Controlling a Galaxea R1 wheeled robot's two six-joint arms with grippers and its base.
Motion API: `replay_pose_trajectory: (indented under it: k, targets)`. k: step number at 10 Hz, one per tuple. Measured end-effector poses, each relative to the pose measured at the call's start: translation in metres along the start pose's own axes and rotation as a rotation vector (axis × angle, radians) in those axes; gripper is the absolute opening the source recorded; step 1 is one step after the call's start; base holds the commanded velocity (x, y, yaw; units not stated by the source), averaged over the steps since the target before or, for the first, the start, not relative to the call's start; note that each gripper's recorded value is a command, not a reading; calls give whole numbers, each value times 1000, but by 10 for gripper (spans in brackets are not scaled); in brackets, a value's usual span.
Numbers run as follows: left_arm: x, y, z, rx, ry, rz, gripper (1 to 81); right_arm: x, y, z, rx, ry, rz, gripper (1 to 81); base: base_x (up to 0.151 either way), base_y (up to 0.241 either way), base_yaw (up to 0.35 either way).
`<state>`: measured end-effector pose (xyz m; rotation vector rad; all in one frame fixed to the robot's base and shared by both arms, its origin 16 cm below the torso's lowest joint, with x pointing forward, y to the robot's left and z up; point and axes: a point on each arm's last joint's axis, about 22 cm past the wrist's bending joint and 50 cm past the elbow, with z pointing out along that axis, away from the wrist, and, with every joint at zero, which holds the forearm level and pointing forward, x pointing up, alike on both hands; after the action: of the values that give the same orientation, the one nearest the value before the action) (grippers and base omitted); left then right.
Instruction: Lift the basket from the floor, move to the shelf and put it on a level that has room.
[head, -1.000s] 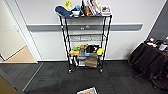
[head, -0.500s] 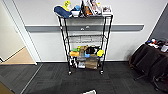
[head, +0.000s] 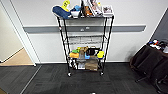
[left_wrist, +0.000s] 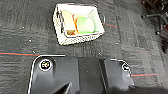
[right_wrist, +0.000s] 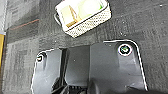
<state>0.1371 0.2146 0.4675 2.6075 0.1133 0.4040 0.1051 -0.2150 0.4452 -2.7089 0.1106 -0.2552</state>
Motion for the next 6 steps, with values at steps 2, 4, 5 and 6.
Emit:
replay_pose_trajectory:
  k: [2, 4, 5, 6]
  targets:
    - [-4, 0, -1, 1, -5, -2, 811, -1, 1, 0, -1, -2, 1, 811, 104, 0, 0]
    - [-4, 0, -1, 0, -5, -2, 811, -2, 1, 0, -2, -2, 1, 811, 96, 0, 0]
    - [-4, 0, -1, 0, -5, -2, 811, -1, 2, 0, -6, -1, 0, 811, 64, 0, 0]
    - [-4, 0, 0, 1, -4, -2, 811, -1, 2, 0, -6, 0, 0, 811, 0, 0, 0]
